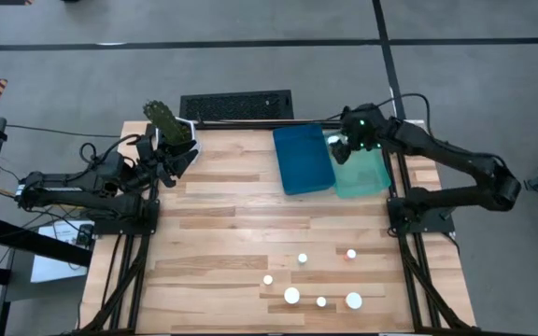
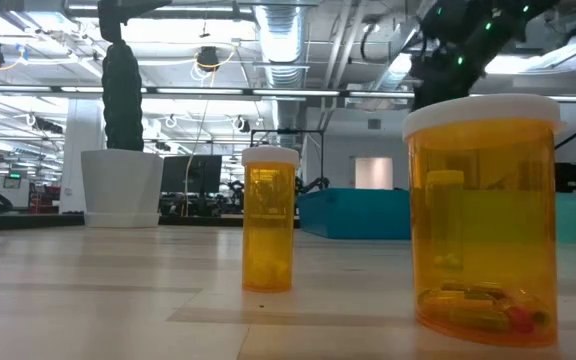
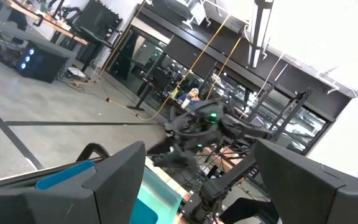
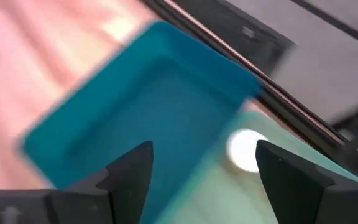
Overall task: Pick and place medicine bottles into bin by pill shape (circle, oval)
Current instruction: Put the orange capsule bottle into the light blue bin
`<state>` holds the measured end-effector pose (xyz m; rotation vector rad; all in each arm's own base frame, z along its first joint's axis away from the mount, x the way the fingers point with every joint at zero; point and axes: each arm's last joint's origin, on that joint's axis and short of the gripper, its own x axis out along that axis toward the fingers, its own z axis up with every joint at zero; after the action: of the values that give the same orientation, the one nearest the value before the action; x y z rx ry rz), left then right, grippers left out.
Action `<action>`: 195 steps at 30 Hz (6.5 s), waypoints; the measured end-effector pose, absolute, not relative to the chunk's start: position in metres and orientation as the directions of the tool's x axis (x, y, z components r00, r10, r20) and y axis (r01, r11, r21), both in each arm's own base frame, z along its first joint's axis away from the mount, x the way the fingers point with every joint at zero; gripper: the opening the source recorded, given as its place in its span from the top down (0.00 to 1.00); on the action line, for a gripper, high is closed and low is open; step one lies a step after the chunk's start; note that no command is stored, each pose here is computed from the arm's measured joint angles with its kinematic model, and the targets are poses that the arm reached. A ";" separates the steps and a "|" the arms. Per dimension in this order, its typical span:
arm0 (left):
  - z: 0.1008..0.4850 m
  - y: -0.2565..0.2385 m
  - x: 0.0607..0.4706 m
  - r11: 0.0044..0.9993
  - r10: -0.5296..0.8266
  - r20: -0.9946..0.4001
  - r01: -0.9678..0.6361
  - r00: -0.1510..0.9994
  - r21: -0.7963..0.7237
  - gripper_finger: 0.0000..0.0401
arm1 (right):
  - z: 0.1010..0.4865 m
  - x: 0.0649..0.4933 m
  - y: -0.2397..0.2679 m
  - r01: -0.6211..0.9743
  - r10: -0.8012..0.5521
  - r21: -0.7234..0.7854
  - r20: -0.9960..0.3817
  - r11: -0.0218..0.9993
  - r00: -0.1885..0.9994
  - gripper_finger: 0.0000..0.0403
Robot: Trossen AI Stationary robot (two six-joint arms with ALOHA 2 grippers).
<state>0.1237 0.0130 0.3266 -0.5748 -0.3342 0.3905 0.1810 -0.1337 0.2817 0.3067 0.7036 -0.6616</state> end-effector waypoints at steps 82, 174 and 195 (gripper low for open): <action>0.324 0.012 0.125 0.775 0.423 0.174 -0.256 0.889 -0.578 0.26 | 0.240 0.170 0.207 0.104 0.367 0.446 -0.829 0.889 0.422 0.27; 0.322 0.012 0.125 0.764 0.419 0.152 -0.257 0.895 -0.592 0.26 | 0.266 0.167 0.157 0.275 0.084 0.227 -0.889 0.934 0.450 0.44; 0.322 0.012 0.125 0.763 0.420 0.151 -0.258 0.895 -0.593 0.26 | 0.297 0.172 -0.030 0.755 -0.452 -0.059 -0.830 0.653 0.326 0.47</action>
<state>0.1249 0.0123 0.3218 -0.5979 -0.2841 0.3736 0.1718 -0.0297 0.2970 0.3702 0.9444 -0.8153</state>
